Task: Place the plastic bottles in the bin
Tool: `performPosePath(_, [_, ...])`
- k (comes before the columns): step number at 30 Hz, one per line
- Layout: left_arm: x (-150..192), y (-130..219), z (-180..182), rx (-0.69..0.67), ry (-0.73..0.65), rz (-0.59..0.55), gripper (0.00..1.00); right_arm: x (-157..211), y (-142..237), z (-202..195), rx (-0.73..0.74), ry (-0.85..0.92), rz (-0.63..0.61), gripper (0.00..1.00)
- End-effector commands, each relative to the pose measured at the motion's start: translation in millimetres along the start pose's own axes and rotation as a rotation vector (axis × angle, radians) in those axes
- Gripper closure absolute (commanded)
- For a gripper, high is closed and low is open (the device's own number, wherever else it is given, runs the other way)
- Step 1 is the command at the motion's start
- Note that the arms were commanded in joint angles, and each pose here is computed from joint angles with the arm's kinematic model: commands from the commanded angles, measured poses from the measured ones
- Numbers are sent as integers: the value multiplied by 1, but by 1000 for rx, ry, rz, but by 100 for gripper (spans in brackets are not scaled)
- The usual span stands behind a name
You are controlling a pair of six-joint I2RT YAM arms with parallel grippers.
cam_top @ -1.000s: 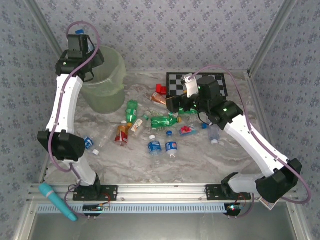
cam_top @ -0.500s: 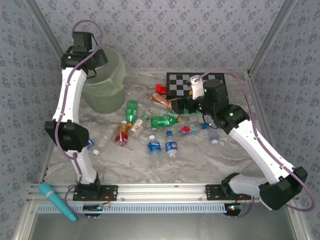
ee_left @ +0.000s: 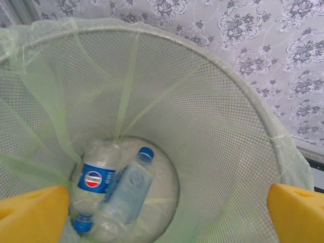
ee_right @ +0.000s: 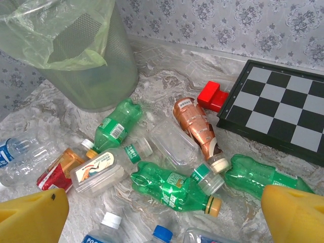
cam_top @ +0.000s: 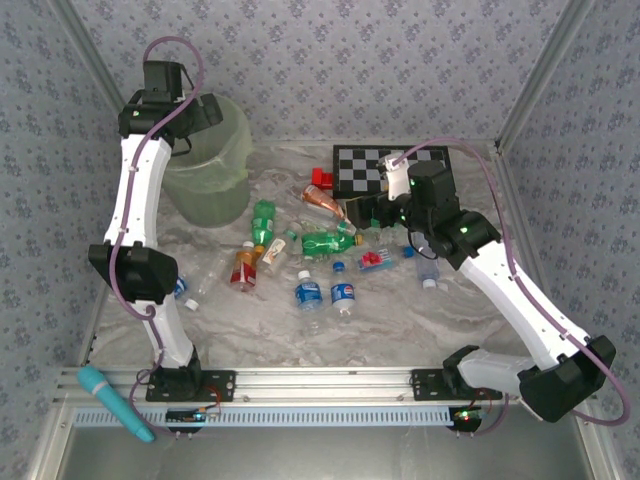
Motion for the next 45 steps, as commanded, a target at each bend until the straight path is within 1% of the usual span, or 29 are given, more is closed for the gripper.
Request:
performPosePath(1, [-7,18,3,15,-1,-24,0,1,-2,-6,30,-28,4,0])
performPosePath(4, [-8,23,2,26,15,-31,0,9,-4,-15,77,-60,36,1])
performPosePath(9, [-8,32,-1,63,55,-41,0,20,0,-57,312,-156,31,0])
performPosePath(10, [-8,35,-2,69,68,-46,0,37,-3,-71,367,-178,71,0])
performPosePath(11, [-9,37,-1,68,91,-53,0,41,-2,-79,399,-204,75,0])
performPosePath(13, [-12,43,2,53,146,-70,0,64,0,-102,469,-302,140,0])
performPosePath(15, [-13,51,6,36,174,-92,0,84,1,-121,493,-421,187,1])
performPosePath(18, [-12,60,-2,125,148,-124,0,115,2,-143,514,-551,234,6])
performPosePath(21, [-6,64,-12,204,121,-146,0,141,6,-159,580,-602,261,7])
performPosePath(23, [0,67,-17,226,113,-140,0,155,10,-170,633,-635,275,9])
performPosePath(27, [16,68,-31,259,79,-107,0,178,9,-187,657,-710,300,18])
performPosePath(28, [18,70,-35,267,69,-105,0,178,7,-190,653,-718,284,19])
performPosePath(33, [26,79,-54,309,29,-91,0,183,0,-203,686,-734,288,22])
performPosePath(38, [37,88,-75,368,-2,-68,0,189,-14,-215,698,-738,334,33])
performPosePath(41, [43,96,-85,396,-14,-55,0,193,-20,-222,714,-730,357,33])
performPosePath(45, [49,105,-96,435,-23,-53,0,190,-29,-229,715,-689,362,32])
Point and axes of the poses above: each hand's point on the last joint's axis, 136 mm out from that joint toward the fingers, its own y axis back along the fingers, its own z axis along the line the jaws close on, x = y × z, the point moved 4 cm from there along y, back along the fingers, and after that the axes turned 12 degrees about -y, right-handed, at the moved point
